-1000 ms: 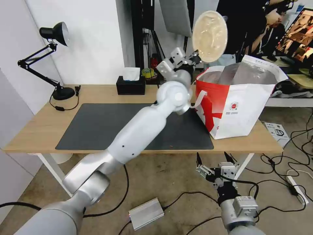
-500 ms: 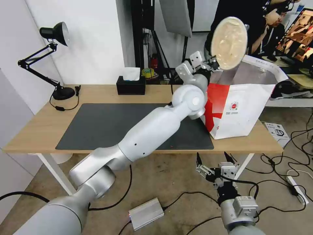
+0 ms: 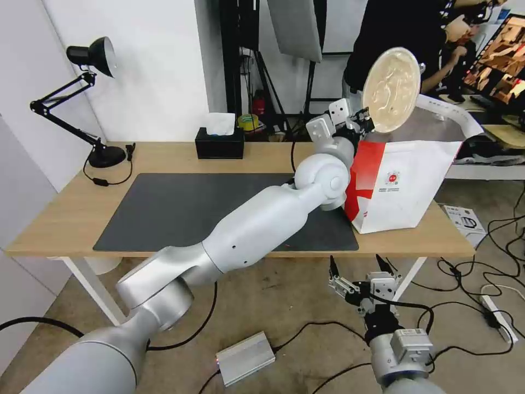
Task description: Pick up the trash from the table and place it into the takeout bag.
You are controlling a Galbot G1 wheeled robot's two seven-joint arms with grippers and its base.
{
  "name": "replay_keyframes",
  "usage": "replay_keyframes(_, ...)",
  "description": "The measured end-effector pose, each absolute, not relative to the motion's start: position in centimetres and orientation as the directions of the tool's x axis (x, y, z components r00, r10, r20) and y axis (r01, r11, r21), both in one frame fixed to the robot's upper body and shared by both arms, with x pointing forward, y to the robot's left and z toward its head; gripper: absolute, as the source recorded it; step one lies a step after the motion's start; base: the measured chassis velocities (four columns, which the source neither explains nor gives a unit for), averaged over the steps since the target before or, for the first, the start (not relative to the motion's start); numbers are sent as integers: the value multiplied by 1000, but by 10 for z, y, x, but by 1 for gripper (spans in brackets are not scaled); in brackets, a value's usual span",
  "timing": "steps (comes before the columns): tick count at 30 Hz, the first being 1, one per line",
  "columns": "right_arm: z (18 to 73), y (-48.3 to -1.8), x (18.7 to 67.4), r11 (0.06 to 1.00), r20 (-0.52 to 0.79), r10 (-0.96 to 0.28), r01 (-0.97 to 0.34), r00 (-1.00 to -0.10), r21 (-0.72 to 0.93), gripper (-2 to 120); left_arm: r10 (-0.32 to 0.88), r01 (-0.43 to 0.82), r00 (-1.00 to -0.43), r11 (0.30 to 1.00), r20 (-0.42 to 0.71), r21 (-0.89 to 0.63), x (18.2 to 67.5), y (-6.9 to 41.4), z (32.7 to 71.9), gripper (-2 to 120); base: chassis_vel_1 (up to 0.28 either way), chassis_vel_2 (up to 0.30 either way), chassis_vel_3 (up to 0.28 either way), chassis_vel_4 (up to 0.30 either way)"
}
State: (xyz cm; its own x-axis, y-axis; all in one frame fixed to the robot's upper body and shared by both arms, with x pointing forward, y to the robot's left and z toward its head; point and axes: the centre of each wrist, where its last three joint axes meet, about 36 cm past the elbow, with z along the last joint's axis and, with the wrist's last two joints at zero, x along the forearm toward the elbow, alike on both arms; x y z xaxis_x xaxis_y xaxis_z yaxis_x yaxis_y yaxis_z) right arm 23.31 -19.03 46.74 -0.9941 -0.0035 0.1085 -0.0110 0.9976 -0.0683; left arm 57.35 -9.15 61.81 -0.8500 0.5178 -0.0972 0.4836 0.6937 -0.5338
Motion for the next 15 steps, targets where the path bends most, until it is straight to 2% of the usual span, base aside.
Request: replay_keyframes(15, 467, -190, 233, 998, 109, -4, -11, -994, -68, 100, 487, 461, -871, 758, -70, -461, 574, -95, 610, 0, 0, 0, 0, 0)
